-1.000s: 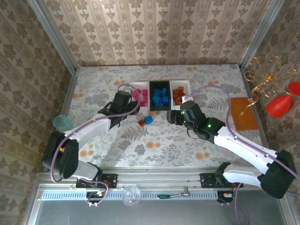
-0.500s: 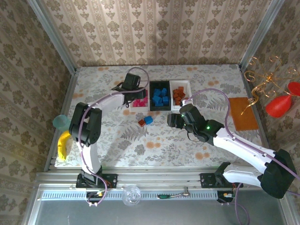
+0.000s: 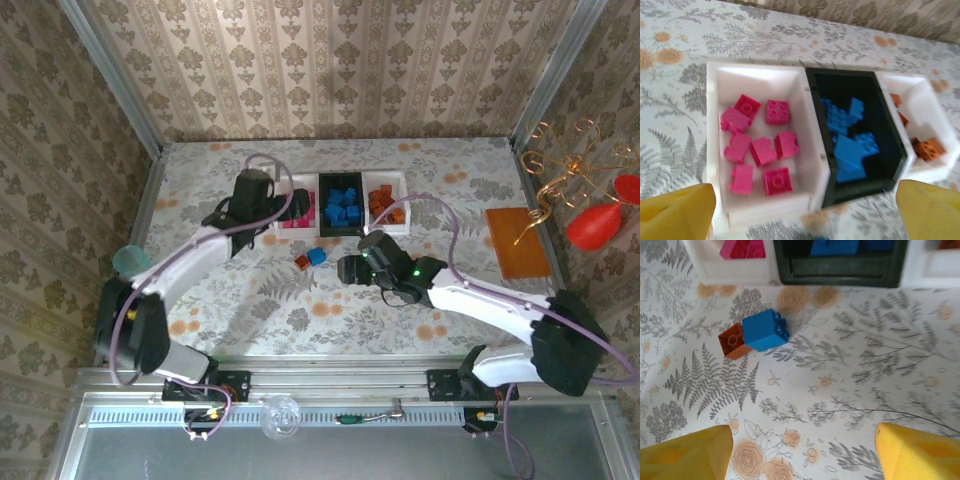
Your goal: Sort the legos into containers by color
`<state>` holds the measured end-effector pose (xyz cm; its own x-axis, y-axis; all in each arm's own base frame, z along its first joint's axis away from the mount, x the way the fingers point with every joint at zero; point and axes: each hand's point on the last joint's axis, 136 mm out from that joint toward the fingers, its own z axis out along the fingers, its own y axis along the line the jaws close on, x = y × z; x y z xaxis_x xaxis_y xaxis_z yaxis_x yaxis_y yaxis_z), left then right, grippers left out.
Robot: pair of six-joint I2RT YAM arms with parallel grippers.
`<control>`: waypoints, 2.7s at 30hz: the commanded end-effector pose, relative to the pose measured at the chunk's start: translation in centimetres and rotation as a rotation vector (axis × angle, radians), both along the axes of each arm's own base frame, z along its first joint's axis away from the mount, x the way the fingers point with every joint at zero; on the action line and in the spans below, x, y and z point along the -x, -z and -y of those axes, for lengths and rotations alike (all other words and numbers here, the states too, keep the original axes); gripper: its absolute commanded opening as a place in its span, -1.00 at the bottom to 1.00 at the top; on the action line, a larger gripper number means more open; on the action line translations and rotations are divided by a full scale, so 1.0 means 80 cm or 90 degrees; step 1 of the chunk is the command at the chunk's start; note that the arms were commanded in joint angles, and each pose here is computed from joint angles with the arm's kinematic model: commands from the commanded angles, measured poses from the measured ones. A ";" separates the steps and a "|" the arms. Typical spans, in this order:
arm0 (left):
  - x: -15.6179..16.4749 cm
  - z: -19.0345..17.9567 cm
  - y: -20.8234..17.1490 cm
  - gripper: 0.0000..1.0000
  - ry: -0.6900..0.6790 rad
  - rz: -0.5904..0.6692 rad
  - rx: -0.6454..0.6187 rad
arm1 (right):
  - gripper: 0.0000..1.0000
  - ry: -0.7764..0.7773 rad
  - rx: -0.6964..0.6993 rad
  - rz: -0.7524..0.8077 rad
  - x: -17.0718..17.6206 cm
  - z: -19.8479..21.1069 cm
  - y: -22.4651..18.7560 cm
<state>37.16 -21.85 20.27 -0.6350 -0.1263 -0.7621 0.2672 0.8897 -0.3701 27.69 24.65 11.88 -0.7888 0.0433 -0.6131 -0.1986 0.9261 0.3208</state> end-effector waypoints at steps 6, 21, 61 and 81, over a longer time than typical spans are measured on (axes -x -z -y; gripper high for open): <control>0.102 -0.036 0.048 1.00 -0.011 -0.025 0.045 | 0.53 -0.004 -0.060 -0.017 -0.041 -0.074 0.019; 0.164 -0.078 0.090 1.00 -0.040 -0.052 0.043 | 0.46 0.032 0.112 -0.038 -0.100 -0.090 0.084; 0.181 -0.090 0.110 1.00 -0.032 -0.066 0.008 | -0.36 0.059 0.062 0.076 -0.132 0.001 -0.049; 0.185 -0.086 0.122 1.00 -0.015 -0.097 -0.006 | -0.11 0.151 0.123 0.014 -0.307 -0.016 -0.031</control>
